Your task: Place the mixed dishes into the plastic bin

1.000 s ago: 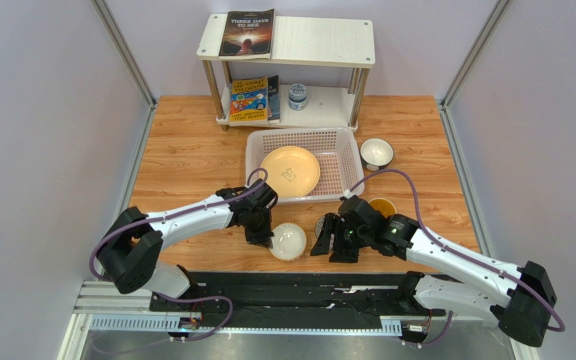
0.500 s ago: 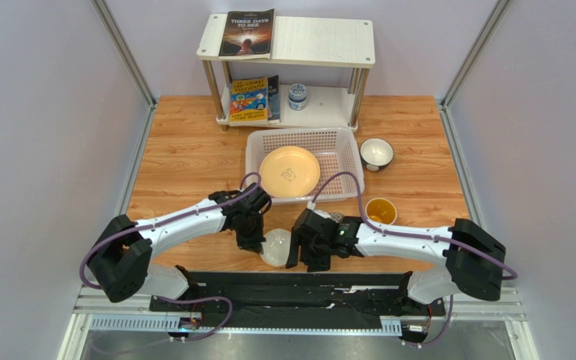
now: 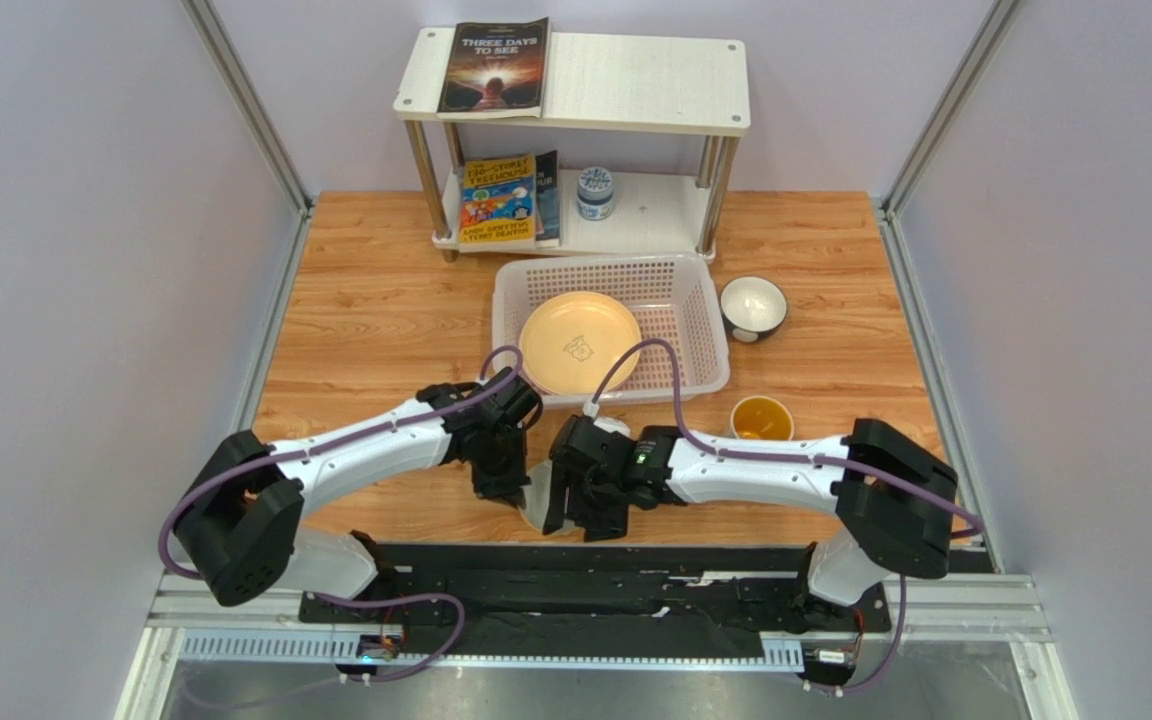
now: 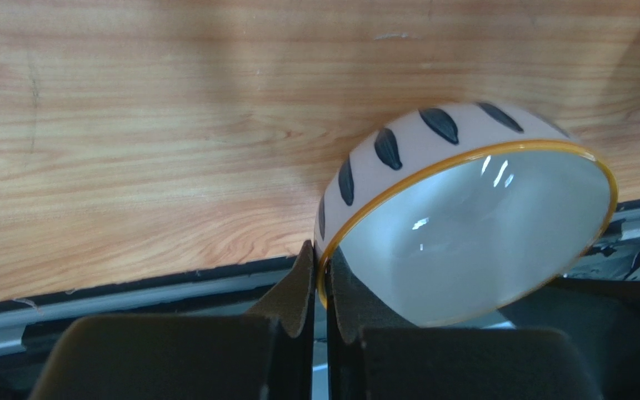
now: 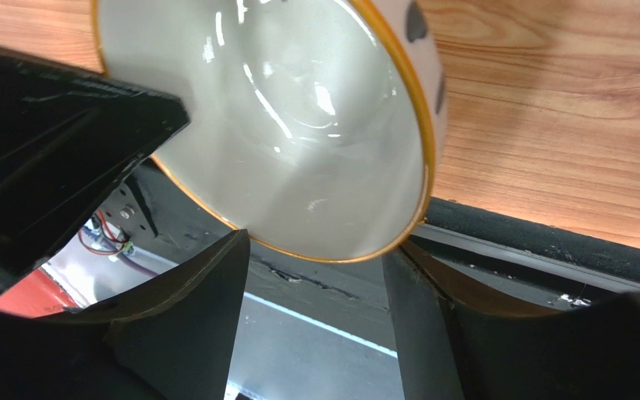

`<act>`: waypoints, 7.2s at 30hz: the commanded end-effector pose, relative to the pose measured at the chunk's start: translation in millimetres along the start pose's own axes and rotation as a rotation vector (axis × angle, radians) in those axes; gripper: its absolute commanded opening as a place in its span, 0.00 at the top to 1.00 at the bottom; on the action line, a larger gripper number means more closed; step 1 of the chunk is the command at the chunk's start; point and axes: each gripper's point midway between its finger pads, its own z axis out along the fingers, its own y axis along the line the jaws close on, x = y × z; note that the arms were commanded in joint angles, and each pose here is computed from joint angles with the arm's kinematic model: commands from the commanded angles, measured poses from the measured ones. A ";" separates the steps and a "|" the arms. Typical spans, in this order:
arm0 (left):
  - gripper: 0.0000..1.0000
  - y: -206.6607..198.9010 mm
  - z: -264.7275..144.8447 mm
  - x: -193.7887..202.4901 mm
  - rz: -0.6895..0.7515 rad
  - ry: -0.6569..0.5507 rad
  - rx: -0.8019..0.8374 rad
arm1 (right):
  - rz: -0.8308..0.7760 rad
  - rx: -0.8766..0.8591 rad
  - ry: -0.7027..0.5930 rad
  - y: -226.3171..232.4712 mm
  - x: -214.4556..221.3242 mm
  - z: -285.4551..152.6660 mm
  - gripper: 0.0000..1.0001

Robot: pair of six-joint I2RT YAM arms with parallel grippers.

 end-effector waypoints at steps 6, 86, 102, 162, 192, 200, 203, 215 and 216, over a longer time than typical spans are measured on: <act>1.00 13.1 -9.8 18.2 0.010 0.059 -0.027 | 0.054 0.046 -0.077 -16.6 -15.1 -5.0 0.37; 0.39 47.7 -77.6 -14.1 -0.138 -0.143 0.049 | -0.010 0.159 -0.162 -31.9 -316.0 -28.9 0.47; 0.24 -99.2 -25.0 -23.3 0.022 -0.012 0.384 | -0.058 -0.119 -0.349 -17.1 -209.1 -197.9 0.36; 1.00 -61.2 -5.2 10.5 0.082 -0.035 0.005 | 0.057 -0.100 -0.156 -64.6 -43.0 -126.2 0.36; 0.84 -22.2 -15.1 20.1 0.069 -0.032 -0.050 | -0.060 0.093 -0.068 -66.7 -7.1 -23.5 1.00; 0.42 12.6 -95.7 -11.6 -0.062 -0.277 0.013 | -0.162 0.080 -0.139 -43.3 -22.5 -73.6 1.00; 0.42 34.4 -111.1 -18.2 -0.118 -0.326 -0.007 | -0.211 0.033 -0.157 -19.4 -30.5 -100.2 1.00; 0.43 46.1 -98.0 -17.7 -0.151 -0.274 -0.032 | -0.216 -0.049 -0.371 25.9 -200.0 -200.9 1.00; 0.43 45.6 -98.4 -18.2 -0.148 -0.276 -0.030 | -0.221 -0.089 -0.395 37.3 -215.9 -214.1 1.00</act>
